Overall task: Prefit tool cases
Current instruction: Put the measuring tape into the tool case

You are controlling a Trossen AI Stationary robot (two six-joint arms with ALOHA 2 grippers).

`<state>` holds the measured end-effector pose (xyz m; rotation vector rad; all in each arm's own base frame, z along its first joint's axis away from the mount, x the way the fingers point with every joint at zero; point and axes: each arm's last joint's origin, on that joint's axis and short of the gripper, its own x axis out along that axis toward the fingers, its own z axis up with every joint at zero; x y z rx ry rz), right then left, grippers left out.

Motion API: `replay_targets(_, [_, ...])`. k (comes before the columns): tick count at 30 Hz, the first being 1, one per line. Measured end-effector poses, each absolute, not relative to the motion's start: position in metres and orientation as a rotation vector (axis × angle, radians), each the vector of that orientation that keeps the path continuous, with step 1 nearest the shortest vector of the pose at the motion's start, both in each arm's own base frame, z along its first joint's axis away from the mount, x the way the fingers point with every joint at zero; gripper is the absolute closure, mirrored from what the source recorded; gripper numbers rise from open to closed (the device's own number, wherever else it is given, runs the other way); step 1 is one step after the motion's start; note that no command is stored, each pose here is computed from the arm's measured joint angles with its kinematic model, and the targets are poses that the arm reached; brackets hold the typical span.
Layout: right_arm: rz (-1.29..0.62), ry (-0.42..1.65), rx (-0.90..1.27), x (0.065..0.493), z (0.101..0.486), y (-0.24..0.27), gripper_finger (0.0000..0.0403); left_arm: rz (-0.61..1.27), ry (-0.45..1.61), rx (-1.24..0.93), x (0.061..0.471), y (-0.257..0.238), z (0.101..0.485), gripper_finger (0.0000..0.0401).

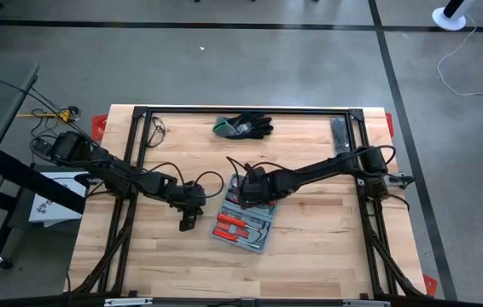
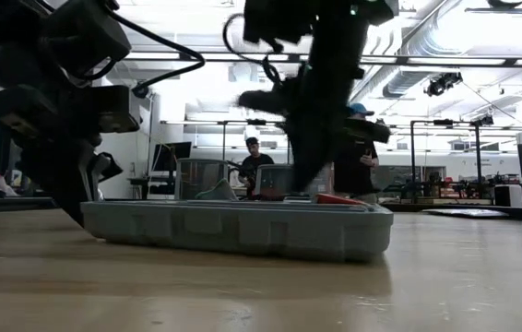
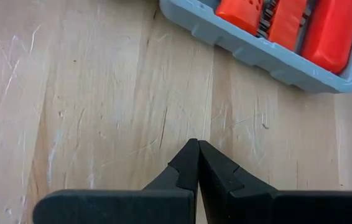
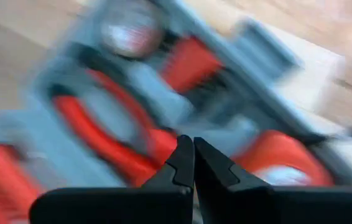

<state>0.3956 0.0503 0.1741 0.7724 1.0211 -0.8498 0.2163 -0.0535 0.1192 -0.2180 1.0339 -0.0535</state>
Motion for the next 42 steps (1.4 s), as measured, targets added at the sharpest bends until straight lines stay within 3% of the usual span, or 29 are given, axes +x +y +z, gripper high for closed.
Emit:
replay_targets(9, [-0.622,0.479,0.945,0.429,0.185,0.067,0.0403,-0.067,1.036,-0.216,0.216,-0.056,0.119,0.0401])
replay_targets(19, [-0.502,-0.076,1.163,0.380,0.130,0.066,0.0403,-0.133,1.046,-0.190,0.212,-0.070,0.119,0.0401])
replay_targets(24, [-0.536,-0.150,1.198,0.358,0.116,0.069,0.0403,-0.158,1.049,-0.177,0.210,-0.076,0.119,0.0401])
replay_targets(33, [-0.436,-0.428,1.038,0.341,0.143,0.066,0.0403,-0.152,1.045,-0.165,0.209,-0.077,0.119,0.0401])
replay_targets(36, [-0.501,-0.353,1.052,0.342,0.131,0.066,0.0403,-0.151,1.044,-0.164,0.209,-0.077,0.119,0.0401])
replay_targets(40, [-0.568,-0.080,1.293,0.345,0.102,0.069,0.0403,-0.149,1.043,-0.162,0.209,-0.077,0.119,0.0401])
replay_targets(42, [-0.564,-0.133,1.244,0.344,0.106,0.075,0.0403,-0.150,1.044,-0.160,0.209,-0.077,0.119,0.0401])
